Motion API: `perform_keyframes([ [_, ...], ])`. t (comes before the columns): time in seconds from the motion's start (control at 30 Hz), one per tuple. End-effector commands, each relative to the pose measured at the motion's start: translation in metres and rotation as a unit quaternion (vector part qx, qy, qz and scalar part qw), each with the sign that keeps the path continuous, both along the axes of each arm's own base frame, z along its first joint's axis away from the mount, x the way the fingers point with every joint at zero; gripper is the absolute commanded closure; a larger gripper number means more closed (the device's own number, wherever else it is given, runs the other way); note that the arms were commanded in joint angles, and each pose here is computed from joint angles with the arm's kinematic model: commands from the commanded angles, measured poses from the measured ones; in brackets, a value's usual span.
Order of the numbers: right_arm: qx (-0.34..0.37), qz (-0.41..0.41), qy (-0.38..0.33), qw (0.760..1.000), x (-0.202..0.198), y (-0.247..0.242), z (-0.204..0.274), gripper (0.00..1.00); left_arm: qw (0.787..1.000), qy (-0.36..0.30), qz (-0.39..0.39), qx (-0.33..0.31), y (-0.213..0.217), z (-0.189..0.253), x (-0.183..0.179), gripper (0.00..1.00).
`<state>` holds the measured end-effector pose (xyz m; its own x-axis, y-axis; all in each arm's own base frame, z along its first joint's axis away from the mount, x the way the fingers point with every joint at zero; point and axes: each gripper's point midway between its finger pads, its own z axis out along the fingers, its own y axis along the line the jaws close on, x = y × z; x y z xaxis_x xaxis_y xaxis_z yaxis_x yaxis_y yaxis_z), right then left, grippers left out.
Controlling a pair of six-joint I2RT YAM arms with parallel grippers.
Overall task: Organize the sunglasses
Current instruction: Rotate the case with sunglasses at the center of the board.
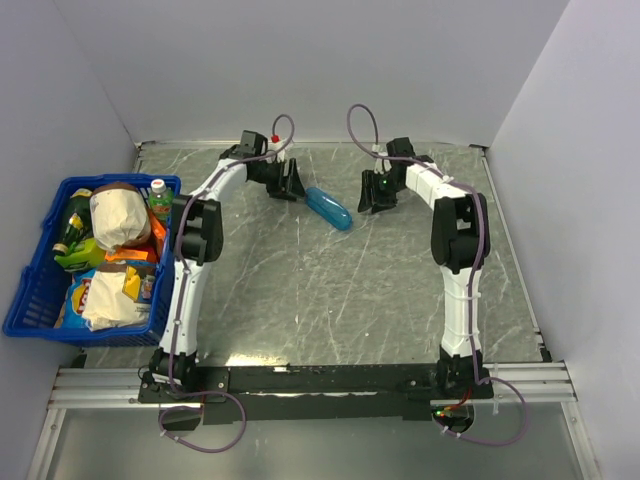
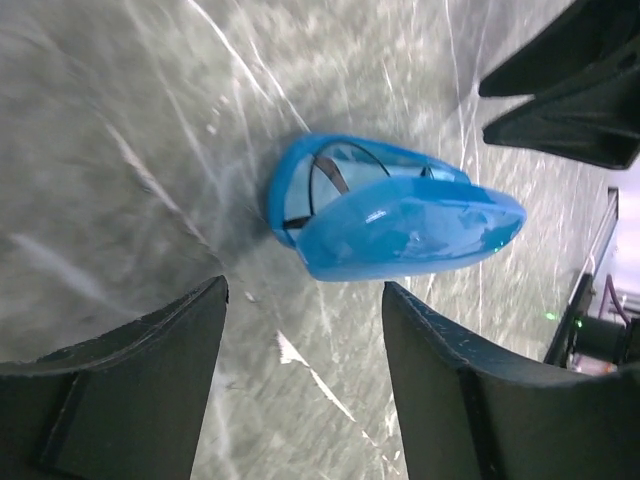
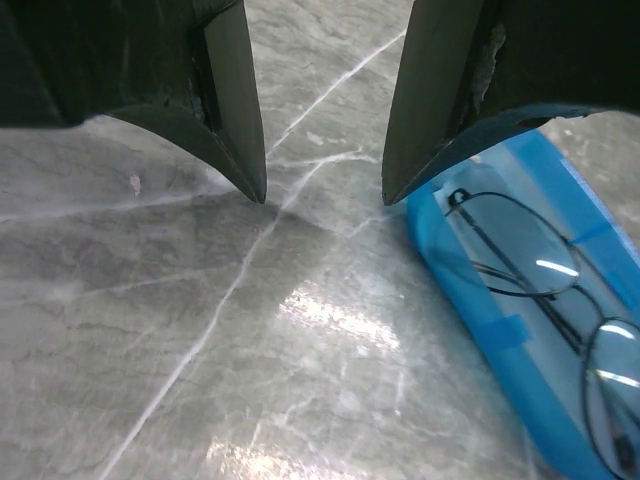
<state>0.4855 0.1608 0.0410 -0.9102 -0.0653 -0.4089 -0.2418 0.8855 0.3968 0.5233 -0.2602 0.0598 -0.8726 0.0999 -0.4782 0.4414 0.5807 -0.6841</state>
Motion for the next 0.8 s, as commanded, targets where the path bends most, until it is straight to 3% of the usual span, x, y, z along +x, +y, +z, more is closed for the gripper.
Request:
perform_keyframes([
  [0.0, -0.033, 0.023, -0.039, 0.998, -0.002, 0.014, 0.021, 0.42, 0.999, -0.036, -0.021, -0.014, -0.007, 0.041, -0.009, 0.32],
  [0.3, -0.072, 0.062, -0.046, 0.994, -0.023, 0.04, 0.018, 0.42, 0.999, -0.043, -0.016, -0.005, 0.004, 0.058, -0.025, 0.31],
  [0.53, -0.058, 0.126, -0.067, 0.988, -0.057, 0.076, 0.02, 0.42, 0.999, -0.048, -0.013, 0.004, 0.019, 0.07, -0.03, 0.31],
  [0.77, 0.002, 0.163, -0.102, 0.981, -0.057, 0.111, 0.029, 0.42, 0.999, -0.045, -0.012, 0.014, 0.03, 0.071, -0.034, 0.31],
])
